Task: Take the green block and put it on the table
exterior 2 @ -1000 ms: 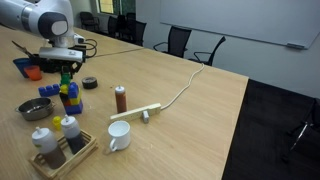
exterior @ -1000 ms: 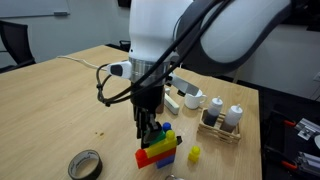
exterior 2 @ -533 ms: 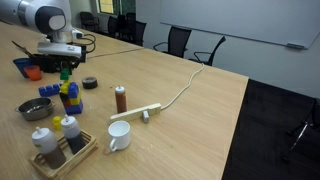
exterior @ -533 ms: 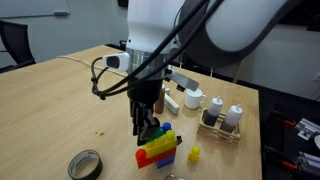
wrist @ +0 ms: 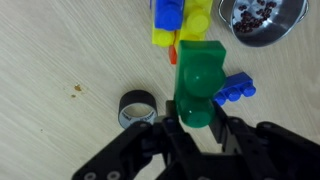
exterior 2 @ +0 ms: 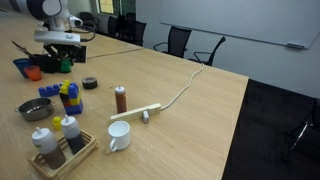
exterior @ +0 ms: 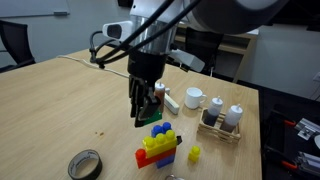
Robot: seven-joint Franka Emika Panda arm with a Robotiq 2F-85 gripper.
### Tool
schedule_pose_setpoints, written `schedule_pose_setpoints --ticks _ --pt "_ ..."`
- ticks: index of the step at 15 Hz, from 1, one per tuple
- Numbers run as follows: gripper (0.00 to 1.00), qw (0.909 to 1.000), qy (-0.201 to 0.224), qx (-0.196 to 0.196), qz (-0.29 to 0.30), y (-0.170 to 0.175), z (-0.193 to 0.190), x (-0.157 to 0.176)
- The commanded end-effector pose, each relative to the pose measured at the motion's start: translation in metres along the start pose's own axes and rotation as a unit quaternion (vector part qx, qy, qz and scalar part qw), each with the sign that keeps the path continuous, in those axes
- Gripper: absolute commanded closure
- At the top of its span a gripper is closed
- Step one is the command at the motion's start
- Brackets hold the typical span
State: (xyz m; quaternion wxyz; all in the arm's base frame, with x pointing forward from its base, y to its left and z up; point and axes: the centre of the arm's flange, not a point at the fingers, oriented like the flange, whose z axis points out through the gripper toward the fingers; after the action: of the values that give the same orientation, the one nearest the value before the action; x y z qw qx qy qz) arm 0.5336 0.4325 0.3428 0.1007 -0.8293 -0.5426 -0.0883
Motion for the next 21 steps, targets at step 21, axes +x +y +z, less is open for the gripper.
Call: schedule_pose_setpoints --ticks 21 --pt "0.9 0.9941 0.03 0.022 0.101 -0.119 0.048 -0.182"
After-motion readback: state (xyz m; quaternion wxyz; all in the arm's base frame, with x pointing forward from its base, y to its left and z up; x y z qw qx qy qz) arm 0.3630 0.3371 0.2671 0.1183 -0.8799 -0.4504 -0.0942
